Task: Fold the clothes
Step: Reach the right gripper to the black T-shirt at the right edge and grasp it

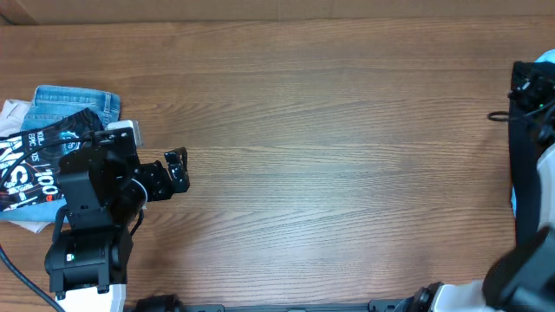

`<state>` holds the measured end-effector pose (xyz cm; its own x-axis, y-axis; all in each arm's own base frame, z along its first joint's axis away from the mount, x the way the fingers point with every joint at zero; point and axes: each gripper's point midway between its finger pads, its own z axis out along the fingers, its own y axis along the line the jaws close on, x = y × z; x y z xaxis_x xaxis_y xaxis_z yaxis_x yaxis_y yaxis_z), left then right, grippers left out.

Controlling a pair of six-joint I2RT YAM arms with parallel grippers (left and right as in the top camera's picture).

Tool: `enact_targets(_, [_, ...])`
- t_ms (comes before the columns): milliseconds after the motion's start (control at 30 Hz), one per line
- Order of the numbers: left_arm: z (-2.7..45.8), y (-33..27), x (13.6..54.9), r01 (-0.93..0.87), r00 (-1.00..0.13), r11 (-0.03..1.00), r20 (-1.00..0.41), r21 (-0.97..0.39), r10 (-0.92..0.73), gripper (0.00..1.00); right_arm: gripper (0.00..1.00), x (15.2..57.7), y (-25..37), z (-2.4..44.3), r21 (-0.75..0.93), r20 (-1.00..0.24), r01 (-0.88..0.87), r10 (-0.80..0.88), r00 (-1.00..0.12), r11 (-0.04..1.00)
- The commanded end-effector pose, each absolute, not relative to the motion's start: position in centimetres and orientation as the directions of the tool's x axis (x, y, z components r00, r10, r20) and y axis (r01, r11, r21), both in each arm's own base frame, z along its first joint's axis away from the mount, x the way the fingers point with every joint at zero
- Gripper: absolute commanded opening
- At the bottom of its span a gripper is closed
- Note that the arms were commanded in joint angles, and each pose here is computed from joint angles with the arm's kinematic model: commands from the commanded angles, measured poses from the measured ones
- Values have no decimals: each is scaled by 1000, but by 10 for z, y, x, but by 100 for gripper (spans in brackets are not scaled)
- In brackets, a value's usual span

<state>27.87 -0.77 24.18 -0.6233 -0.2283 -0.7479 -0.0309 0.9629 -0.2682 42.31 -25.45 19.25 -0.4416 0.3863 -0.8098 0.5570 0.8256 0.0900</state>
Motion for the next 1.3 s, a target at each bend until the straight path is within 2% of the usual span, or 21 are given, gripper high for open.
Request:
enact_targets(0, [254,-12,281,-11,-605,958,-761,-287,-235,100,88,426,-287,185,64,-819,616,394,-417,785])
enact_targets(333, [254,-12,281,-10,-605,958,-761,-288,-235,96,85,384,-363,125,19,-774,759,490,-401,651])
enact_targets(867, [254,-14,281,-5,-606,957,-760,-292,-235,96,82,340,-396,33,-8,-648,823,624,-437,569])
enact_targets(1133, [255,-14,281,-5,-606,957,-760,-291,-235,96,82,324,-407,25,-9,-634,843,649,-421,538])
enact_targets(1267, [255,-14,281,-5,-606,957,-760,-291,-235,96,77,322,-405,22,-10,-625,843,655,-425,538])
